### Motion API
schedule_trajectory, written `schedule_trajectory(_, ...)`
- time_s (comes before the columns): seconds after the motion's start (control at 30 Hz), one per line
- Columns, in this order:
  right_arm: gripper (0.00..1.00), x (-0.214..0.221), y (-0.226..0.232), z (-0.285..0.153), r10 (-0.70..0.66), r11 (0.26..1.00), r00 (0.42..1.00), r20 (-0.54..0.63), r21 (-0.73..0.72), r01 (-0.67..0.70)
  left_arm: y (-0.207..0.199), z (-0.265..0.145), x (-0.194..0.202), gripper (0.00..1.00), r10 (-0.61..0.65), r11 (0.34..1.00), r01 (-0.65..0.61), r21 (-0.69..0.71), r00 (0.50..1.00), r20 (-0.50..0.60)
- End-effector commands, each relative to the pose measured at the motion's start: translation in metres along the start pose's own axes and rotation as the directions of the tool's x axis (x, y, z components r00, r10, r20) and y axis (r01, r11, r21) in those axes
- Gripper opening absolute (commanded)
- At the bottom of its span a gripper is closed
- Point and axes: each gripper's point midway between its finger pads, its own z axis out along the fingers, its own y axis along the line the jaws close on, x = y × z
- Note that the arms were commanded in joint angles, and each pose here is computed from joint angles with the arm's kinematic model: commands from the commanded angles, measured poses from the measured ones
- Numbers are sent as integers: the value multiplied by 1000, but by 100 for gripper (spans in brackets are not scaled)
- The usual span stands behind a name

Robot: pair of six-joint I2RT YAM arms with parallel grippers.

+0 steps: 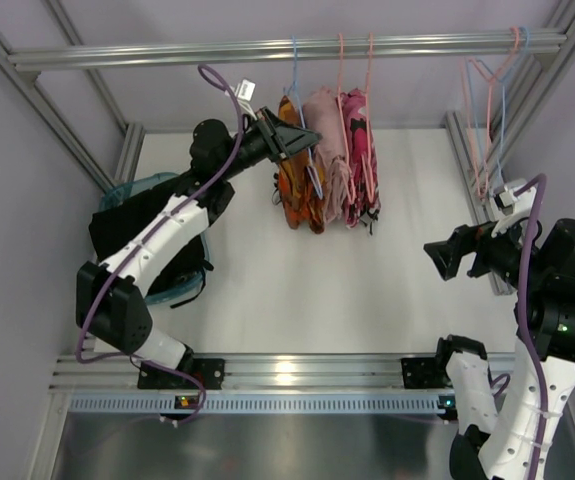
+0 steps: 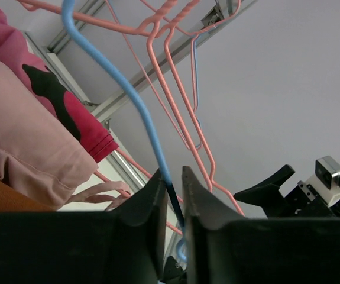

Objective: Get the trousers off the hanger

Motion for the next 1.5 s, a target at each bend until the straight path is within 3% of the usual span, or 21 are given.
schedule_trajectory(0.0, 99, -15, 2, -5, -45, 999, 998, 39, 6, 45, -43, 3, -26, 14, 35, 991, -44, 127, 997, 70)
schedule_trajectory(0.1, 99, -18, 3, -5, -42, 999, 998, 46, 2, 42, -53, 2, -32, 0, 32, 988, -44, 147, 996, 83)
schedule_trajectory(0.5, 99, -32, 12, -7, -34, 999, 995, 92, -33, 38, -110, -13, -68, 0, 134, 960, -176, 218, 971, 196)
schedule_trajectory(0.7, 100, -37, 16, -4, -19, 997, 993, 115, -72, 27, -120, -27, -67, 0, 128, 960, -177, 218, 967, 218)
schedule_trajectory(0.93, 99, -44, 18, 0, -4, 994, 991, 131, -107, 18, -134, -38, -74, 0, 262, 924, -323, 206, 925, 276)
schedule_trajectory(1.23, 100, -56, 22, -2, -4, 993, 984, 180, -118, 26, -139, -47, -66, 0, 315, 901, -376, 215, 911, 267)
schedule_trajectory(1.47, 99, -99, 20, 11, 182, 970, 933, 310, -210, -119, -127, -78, -34, 0, 283, 924, -330, 194, 930, 233)
